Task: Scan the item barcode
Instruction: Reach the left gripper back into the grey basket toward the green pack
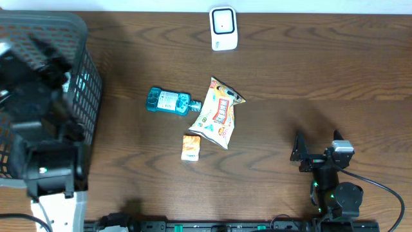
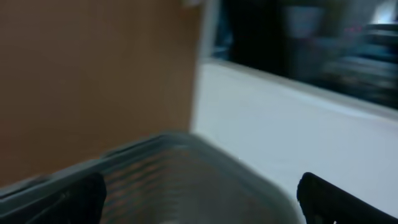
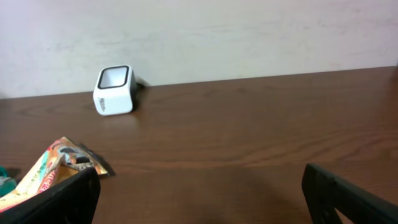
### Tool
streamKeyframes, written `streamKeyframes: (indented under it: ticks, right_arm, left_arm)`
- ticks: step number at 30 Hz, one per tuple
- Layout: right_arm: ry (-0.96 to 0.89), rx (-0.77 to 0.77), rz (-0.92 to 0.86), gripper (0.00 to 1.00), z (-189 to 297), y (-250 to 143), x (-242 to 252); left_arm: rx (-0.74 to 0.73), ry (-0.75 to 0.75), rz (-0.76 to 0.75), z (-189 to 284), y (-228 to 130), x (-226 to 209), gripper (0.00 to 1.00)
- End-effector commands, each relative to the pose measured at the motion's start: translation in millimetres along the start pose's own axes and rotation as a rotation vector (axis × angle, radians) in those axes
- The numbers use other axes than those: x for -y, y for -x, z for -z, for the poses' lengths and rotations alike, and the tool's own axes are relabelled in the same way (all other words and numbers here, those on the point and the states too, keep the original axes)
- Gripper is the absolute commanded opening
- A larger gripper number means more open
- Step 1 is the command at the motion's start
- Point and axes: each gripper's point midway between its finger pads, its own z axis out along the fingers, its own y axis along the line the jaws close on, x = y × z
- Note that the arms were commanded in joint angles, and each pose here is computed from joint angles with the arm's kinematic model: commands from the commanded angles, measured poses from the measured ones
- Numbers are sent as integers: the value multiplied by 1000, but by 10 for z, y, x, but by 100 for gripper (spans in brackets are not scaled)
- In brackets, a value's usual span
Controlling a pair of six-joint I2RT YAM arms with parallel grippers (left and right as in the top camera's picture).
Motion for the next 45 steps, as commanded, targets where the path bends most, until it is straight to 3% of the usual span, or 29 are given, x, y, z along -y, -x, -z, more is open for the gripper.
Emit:
streamKeyframes:
  ticks: [1,13,18,22,27,45]
  right_arm:
    - [-9,1,6,99,3,0,22]
    - [-9,1,6,99,3,0,22]
    - [-9,2,6,99,3,0,22]
    - [-9,1,6,99,3,0,22]
    - [-9,1,6,99,3,0,22]
    - [-9,1,6,99,3,0,22]
  left_arm:
    - [10,105,146,-146,22,-335,98]
    - [-294,-100,201,-924,-853,-406,98]
    - [-400,-61,221,-1162,-1271,-613,98]
    - [-467,39,363,-1268,-1529,-935,98]
    - [-524,17,431,-1364,-1728,-1080,98]
    - [-818,0,465,-1450,-2866,-935,98]
